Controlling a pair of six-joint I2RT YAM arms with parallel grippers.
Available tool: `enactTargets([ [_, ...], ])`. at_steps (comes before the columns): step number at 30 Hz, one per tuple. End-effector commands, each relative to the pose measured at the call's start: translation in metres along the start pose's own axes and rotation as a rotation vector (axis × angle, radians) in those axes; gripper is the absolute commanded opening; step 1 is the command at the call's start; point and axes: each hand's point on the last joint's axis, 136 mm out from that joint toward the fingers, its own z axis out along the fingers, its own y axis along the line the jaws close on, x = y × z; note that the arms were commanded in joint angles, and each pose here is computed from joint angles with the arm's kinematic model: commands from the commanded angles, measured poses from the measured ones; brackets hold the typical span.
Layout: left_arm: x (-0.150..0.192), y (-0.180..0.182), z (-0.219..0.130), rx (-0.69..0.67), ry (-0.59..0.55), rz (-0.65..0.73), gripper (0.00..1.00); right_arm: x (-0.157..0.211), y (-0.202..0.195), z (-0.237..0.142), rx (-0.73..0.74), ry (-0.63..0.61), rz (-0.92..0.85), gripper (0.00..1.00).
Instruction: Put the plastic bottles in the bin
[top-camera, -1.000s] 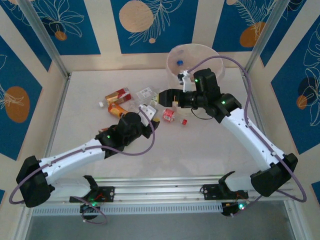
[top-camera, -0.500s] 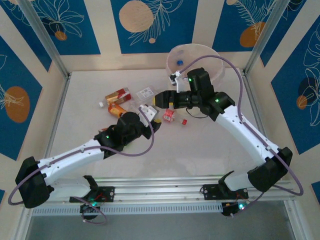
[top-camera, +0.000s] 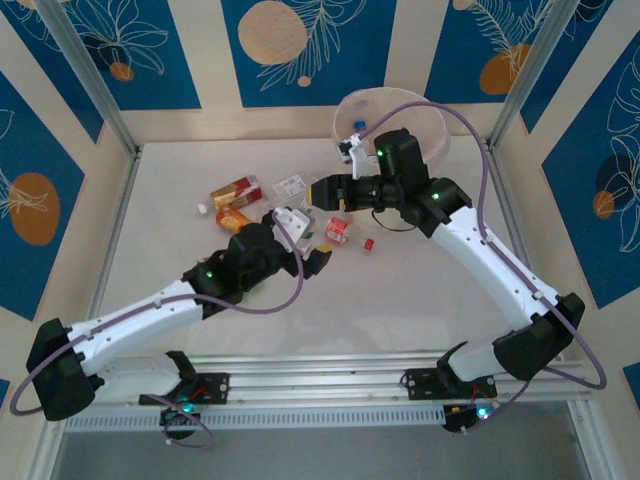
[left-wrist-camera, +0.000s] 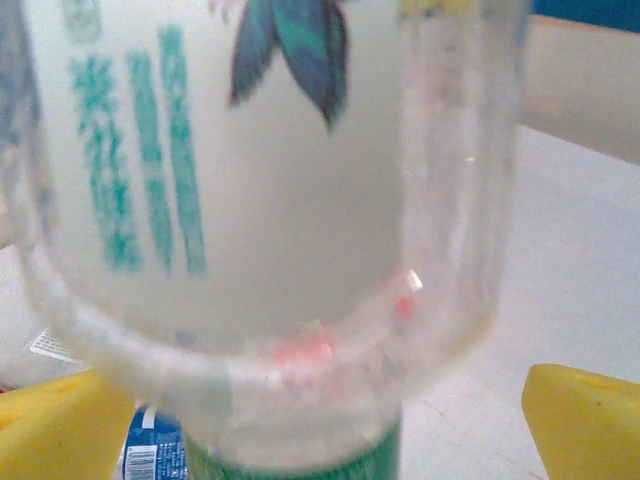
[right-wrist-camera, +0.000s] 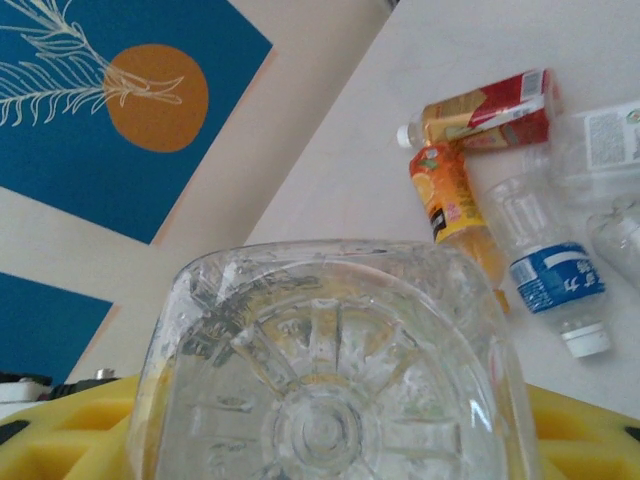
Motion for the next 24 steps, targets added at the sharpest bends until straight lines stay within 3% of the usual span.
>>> enactTargets([
  [1, -0.028, 0.0, -0.022, 0.013, -0.082, -0.029, 1.0, -0.024, 0.008, -0.016, 0.063, -0.061, -0.092, 0.39],
  [13, -0.032, 0.028, -0.06, -0.106, -0.149, -0.091, 0.99, -0.141, -0.009, -0.082, 0.511, -0.335, -0.365, 0.39],
  [18, -0.026, 0.035, -0.059, -0.149, -0.123, -0.1, 0.99, -0.178, -0.05, -0.098, 0.792, -0.394, -0.42, 0.38],
  [24, -0.023, 0.042, -0.059, -0.189, -0.108, -0.1, 0.99, -0.204, -0.112, -0.101, 0.986, -0.374, -0.407, 0.36],
])
